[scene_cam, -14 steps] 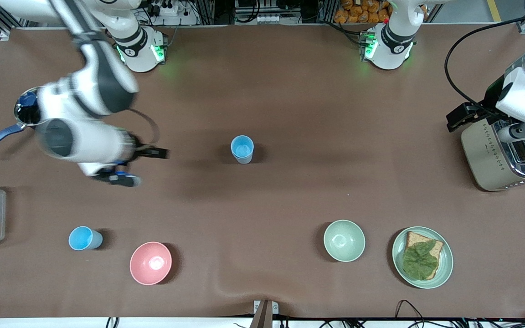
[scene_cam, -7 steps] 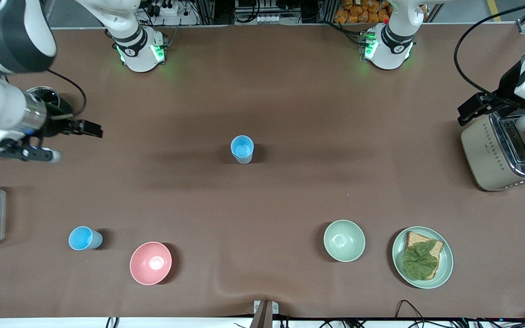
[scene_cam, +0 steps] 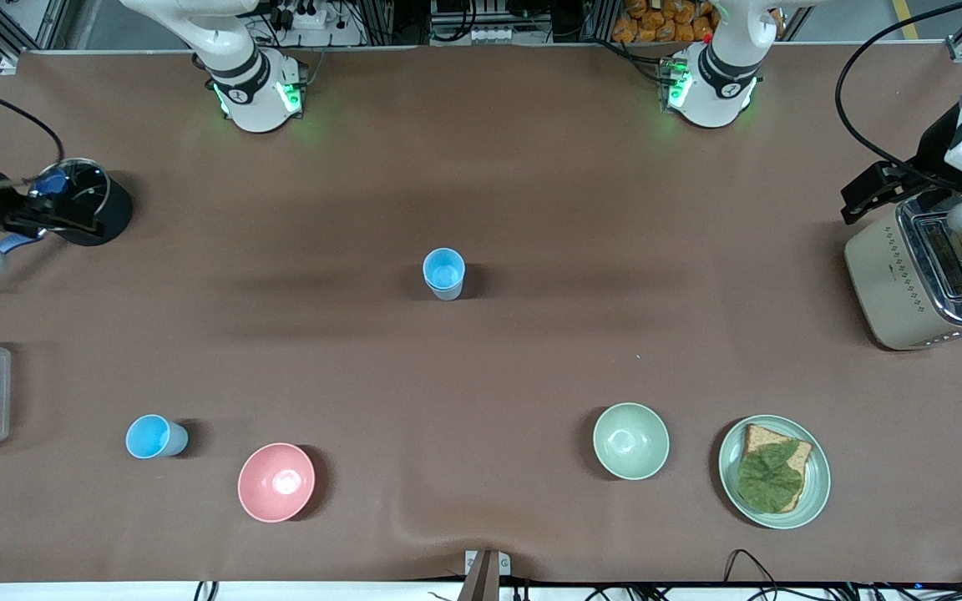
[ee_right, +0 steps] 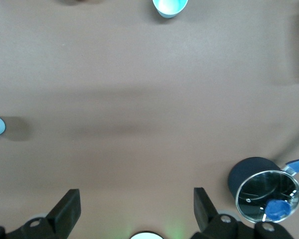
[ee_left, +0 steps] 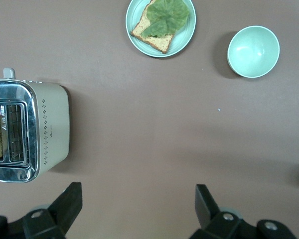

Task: Stack blue cups with both arms

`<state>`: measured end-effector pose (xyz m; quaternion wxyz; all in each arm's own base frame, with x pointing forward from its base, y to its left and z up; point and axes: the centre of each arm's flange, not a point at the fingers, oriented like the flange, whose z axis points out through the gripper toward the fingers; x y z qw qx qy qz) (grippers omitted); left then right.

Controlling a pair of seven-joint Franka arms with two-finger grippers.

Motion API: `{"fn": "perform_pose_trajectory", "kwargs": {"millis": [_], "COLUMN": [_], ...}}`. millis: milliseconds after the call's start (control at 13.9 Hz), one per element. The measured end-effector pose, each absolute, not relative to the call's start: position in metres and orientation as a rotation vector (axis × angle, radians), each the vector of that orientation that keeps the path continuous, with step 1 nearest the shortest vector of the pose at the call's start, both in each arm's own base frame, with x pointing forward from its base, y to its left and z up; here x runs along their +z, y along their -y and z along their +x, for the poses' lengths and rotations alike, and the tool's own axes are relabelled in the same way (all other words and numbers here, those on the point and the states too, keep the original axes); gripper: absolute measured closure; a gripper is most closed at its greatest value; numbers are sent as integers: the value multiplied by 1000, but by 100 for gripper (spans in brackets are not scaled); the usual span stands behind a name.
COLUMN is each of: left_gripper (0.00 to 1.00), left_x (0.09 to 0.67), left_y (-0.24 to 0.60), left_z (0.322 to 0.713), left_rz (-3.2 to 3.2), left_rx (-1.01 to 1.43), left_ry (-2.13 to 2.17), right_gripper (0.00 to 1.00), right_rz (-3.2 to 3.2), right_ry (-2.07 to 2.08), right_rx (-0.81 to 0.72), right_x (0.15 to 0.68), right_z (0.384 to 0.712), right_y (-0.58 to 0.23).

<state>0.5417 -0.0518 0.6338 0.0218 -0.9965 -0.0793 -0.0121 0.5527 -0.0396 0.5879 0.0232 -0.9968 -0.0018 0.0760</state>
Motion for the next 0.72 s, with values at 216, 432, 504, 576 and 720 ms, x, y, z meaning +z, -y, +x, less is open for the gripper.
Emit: {"fn": "perform_pose_trajectory", "kwargs": {"millis": [216, 432, 504, 576, 720], "left_gripper": [0, 0, 0, 0, 0], "left_x": [634, 643, 649, 653, 656], "left_y": [51, 50, 50, 49, 48], "left_z": [542, 541, 540, 539, 539], "left_rz": [-3088, -3089, -3089, -3090, -3090], "left_rx": [-38, -54, -58, -61, -63], "left_ry": [248, 252, 252, 254, 257], "right_gripper": [0, 0, 0, 0, 0], "right_rz": [-3103, -3104, -3104, -3105, -3106], "right_ry": [37, 14, 15, 18, 24], "right_rx": [221, 203, 200, 197, 187], "right_x": [612, 619, 620, 621, 622], "right_z": [547, 544, 544, 544, 544], "right_y": [43, 54, 54, 53, 51]}}
